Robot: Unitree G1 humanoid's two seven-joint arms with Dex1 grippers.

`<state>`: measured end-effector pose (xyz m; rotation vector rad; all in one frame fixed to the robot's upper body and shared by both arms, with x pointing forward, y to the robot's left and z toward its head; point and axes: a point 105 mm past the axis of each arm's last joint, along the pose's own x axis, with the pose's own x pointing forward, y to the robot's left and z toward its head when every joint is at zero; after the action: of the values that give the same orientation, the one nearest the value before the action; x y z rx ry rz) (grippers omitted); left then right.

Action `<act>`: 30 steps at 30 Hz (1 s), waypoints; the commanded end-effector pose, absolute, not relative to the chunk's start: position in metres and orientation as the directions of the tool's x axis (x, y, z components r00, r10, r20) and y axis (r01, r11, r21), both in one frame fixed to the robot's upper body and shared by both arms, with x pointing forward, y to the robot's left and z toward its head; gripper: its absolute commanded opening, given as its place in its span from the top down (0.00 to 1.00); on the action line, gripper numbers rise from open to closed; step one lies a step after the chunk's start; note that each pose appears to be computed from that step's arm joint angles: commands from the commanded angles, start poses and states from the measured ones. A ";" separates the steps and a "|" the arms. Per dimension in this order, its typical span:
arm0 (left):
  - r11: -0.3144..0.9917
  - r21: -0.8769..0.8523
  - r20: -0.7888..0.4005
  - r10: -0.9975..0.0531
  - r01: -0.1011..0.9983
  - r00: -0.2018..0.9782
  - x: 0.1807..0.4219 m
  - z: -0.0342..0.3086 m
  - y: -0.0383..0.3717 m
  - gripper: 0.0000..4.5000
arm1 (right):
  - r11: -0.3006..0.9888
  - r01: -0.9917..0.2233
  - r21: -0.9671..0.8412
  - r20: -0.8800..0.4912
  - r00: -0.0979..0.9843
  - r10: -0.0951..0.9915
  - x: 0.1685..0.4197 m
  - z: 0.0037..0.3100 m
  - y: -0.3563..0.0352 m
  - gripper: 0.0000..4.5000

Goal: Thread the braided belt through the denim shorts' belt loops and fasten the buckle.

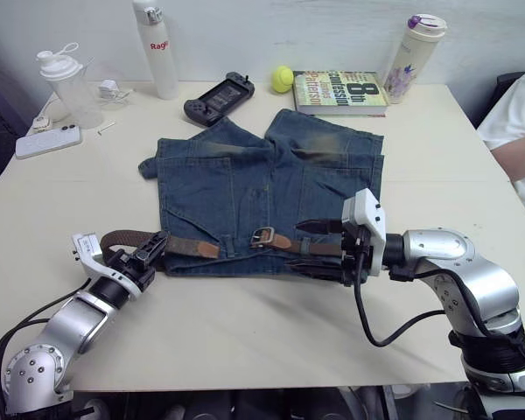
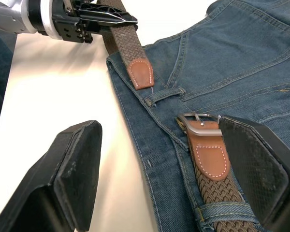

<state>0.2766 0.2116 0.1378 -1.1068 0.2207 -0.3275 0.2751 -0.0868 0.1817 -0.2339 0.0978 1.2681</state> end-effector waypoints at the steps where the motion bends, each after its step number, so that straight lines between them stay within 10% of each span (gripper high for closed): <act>1: 0.428 -0.885 0.023 -0.360 0.187 0.933 0.282 0.147 0.206 1.00 | 0.262 -0.956 -0.136 -0.172 0.283 0.944 0.268 0.191 -0.083 0.09; 30: 0.450 -0.884 -0.077 -0.413 0.130 0.907 0.282 0.141 0.176 1.00 | 0.313 -0.937 -0.154 -0.136 0.334 0.933 0.265 0.200 -0.076 0.09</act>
<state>0.2894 0.1806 0.1186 -1.0661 0.3404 -0.2934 0.2706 -0.0789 0.1911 -0.1871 0.0621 1.2102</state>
